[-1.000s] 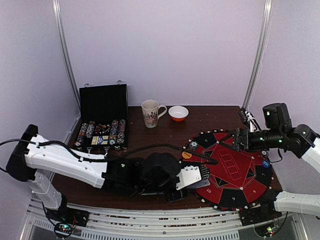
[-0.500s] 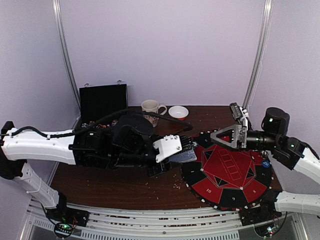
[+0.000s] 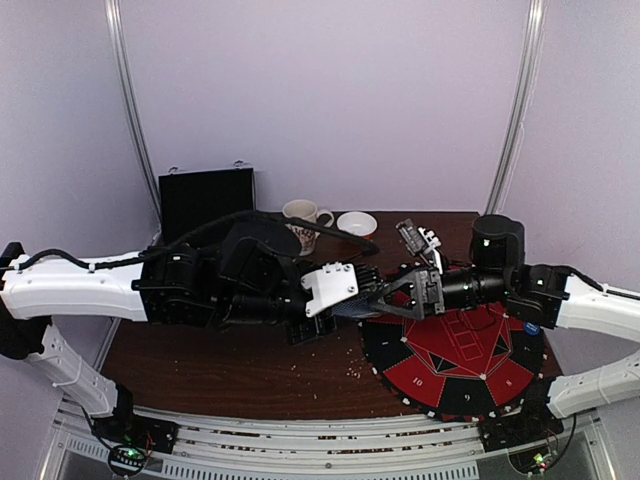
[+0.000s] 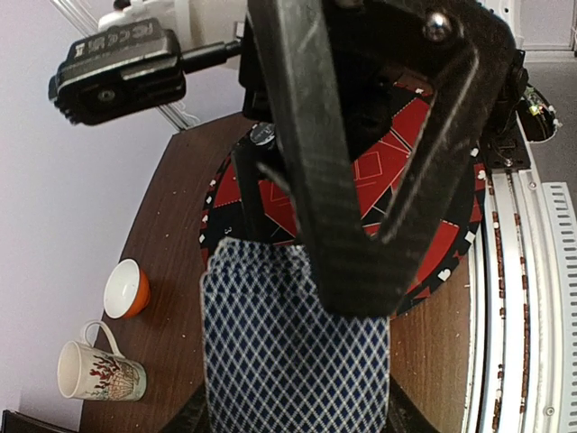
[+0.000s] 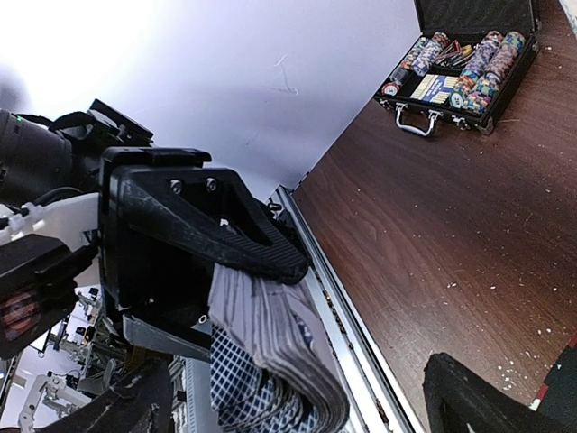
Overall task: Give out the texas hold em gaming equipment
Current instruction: Pass from the left arm to the right
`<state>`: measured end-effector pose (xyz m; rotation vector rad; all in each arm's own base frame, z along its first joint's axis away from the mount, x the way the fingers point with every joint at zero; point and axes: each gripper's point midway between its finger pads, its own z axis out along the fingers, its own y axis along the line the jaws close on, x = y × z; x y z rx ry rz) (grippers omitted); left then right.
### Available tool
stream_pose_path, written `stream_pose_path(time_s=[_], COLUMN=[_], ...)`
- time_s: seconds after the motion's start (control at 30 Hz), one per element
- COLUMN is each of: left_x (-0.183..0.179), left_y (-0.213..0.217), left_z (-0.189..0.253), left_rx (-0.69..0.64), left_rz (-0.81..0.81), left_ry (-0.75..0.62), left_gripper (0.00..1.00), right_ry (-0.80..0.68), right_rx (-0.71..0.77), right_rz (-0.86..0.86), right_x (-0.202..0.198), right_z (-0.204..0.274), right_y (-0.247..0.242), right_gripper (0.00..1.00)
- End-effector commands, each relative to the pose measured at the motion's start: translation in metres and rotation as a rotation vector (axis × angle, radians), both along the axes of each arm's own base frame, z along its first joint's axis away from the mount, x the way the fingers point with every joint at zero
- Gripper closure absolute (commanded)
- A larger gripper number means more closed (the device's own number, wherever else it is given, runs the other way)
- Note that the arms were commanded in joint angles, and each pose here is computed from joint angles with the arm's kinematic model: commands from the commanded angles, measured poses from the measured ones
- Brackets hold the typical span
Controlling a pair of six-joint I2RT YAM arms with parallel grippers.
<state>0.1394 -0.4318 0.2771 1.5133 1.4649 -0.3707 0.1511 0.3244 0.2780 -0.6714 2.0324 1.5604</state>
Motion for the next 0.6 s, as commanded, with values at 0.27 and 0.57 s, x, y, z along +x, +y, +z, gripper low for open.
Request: stream_pose_path(time_s=[0.27, 0.57], left_x=[-0.003, -0.006], left_y=[-0.002, 0.001], left_z=[0.021, 0.014], left_rx=[-0.045, -0.008], left_rz=[-0.044, -0.063], left_ry=[-0.017, -0.015], left_gripper=[0.54, 0.55], right_ry=[-0.033, -0.018], right_rx=[0.073, 0.07], right_rz=[0.034, 0.024], right_x=[-0.003, 0.001], right_z=[0.013, 0.012], right_y=[0.027, 0.03], right_gripper=[0.23, 0.3])
